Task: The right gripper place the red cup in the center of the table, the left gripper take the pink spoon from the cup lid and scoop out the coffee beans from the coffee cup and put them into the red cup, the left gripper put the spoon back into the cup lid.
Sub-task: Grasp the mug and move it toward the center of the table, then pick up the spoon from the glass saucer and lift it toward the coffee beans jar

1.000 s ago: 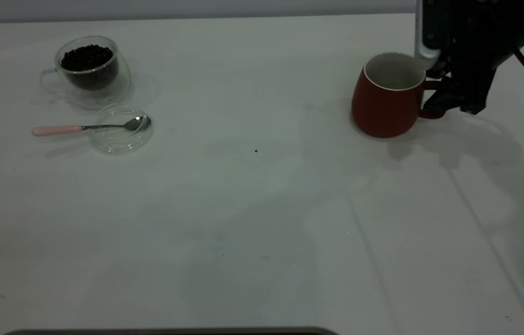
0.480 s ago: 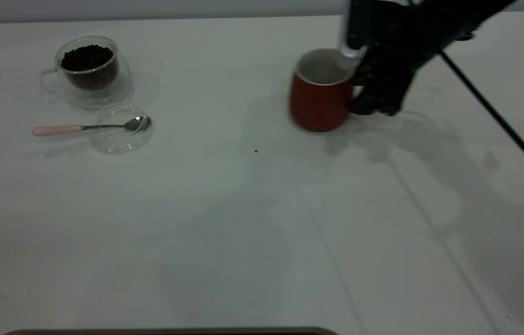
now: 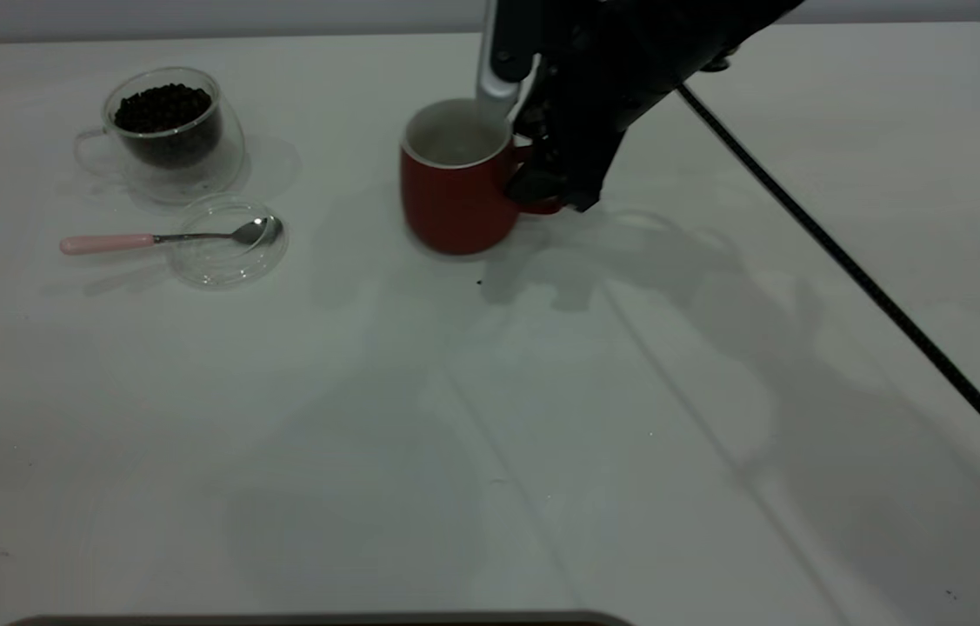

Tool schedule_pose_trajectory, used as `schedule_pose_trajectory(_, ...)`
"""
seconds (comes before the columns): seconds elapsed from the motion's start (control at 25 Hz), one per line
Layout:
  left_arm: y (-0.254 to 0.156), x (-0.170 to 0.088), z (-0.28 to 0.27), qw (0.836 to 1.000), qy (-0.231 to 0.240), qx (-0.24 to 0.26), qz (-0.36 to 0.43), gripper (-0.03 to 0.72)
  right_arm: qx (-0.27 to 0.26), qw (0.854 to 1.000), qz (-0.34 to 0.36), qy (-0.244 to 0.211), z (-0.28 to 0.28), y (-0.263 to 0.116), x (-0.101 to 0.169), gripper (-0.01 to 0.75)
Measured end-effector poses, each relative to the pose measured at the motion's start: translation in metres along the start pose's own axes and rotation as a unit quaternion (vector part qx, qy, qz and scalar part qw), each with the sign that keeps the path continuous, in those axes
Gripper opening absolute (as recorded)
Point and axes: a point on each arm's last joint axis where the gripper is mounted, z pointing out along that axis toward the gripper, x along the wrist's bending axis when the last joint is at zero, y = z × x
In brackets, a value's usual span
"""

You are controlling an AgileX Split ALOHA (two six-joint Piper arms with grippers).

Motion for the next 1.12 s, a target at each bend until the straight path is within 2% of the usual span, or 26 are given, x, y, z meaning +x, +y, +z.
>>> schedule_pose_trajectory(0.16, 0.0, 0.0, 0.0, 1.0, 0.0, 0.0, 0.0, 0.465, -0.003, 1.0, 0.03, 0.005, -0.011, -0.004, -0.003, 0.591)
schedule_pose_trajectory(0.24, 0.0, 0.0, 0.0, 1.0, 0.0, 0.0, 0.0, 0.465, -0.005, 0.997, 0.081, 0.003, -0.027, -0.006, -0.008, 0.591)
schedule_pose_trajectory(0.32, 0.0, 0.0, 0.0, 1.0, 0.0, 0.0, 0.0, 0.465, -0.014, 0.988, 0.156, 0.007, -0.053, -0.004, -0.011, 0.591)
schedule_pose_trajectory(0.4, 0.0, 0.0, 0.0, 1.0, 0.0, 0.0, 0.0, 0.465, -0.033, 0.965, 0.258, 0.039, -0.08, 0.007, -0.005, 0.591)
schedule_pose_trajectory(0.48, 0.0, 0.0, 0.0, 1.0, 0.0, 0.0, 0.0, 0.465, -0.046, 0.924, 0.365, 0.103, -0.112, 0.023, 0.008, 0.591)
schedule_pose_trajectory(0.52, 0.0, 0.0, 0.0, 1.0, 0.0, 0.0, 0.0, 0.465, -0.041, 0.907, 0.391, 0.15, -0.127, 0.03, 0.018, 0.591)
schedule_pose_trajectory(0.6, 0.0, 0.0, 0.0, 1.0, 0.0, 0.0, 0.0, 0.465, -0.001, 0.894, 0.387, 0.227, -0.165, 0.04, 0.039, 0.591)
schedule_pose_trajectory(0.68, 0.0, 0.0, 0.0, 1.0, 0.0, 0.0, 0.0, 0.465, 0.086, 0.882, 0.385, 0.257, -0.198, 0.036, 0.056, 0.591)
schedule_pose_trajectory(0.76, 0.0, 0.0, 0.0, 1.0, 0.0, 0.0, 0.0, 0.465, 0.174, 0.862, 0.411, 0.242, -0.232, 0.028, 0.071, 0.591)
schedule_pose_trajectory(0.8, 0.0, 0.0, 0.0, 1.0, 0.0, 0.0, 0.0, 0.465, 0.218, 0.848, 0.43, 0.219, -0.245, 0.021, 0.076, 0.591)
schedule_pose_trajectory(0.92, 0.0, 0.0, 0.0, 1.0, 0.0, 0.0, 0.0, 0.465, 0.304, 0.816, 0.475, 0.128, -0.286, -0.001, 0.095, 0.591)
schedule_pose_trajectory(1.04, 0.0, 0.0, 0.0, 1.0, 0.0, 0.0, 0.0, 0.465, 0.347, 0.794, 0.495, 0.065, -0.315, -0.018, 0.12, 0.591)
schedule_pose_trajectory(1.12, 0.0, 0.0, 0.0, 1.0, 0.0, 0.0, 0.0, 0.465, 0.352, 0.779, 0.517, 0.046, -0.328, -0.028, 0.138, 0.591)
